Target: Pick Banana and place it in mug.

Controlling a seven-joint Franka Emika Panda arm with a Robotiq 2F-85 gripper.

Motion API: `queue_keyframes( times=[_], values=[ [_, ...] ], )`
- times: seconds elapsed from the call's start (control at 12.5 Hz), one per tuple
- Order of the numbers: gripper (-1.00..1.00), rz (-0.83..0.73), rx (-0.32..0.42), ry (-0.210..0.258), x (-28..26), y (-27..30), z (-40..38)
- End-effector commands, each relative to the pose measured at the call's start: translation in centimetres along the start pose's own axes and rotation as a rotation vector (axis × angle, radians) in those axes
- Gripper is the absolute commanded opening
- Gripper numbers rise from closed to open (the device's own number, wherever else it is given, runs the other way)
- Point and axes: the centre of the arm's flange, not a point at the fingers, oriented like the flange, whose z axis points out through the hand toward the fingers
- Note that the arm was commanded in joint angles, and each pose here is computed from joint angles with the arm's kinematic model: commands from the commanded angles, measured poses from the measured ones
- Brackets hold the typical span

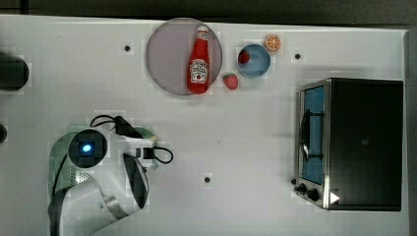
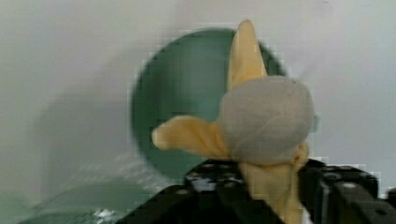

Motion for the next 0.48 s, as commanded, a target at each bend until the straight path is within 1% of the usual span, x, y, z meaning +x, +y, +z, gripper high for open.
queue_keyframes(
  times=[0.08, 0.24, 0.32, 0.48],
  values=[
    [0.52, 0.028, 0.085, 0.039, -0.2, -1.3, -2.8],
    [0.97, 0.029, 0.090, 0.041, -0.1, -1.3, -2.9],
    [1.00, 0.032, 0.092, 0.042, 0.0, -1.3, -3.0],
    [1.00, 0.057, 0.117, 0.060, 1.1, -1.1, -4.8]
  ],
)
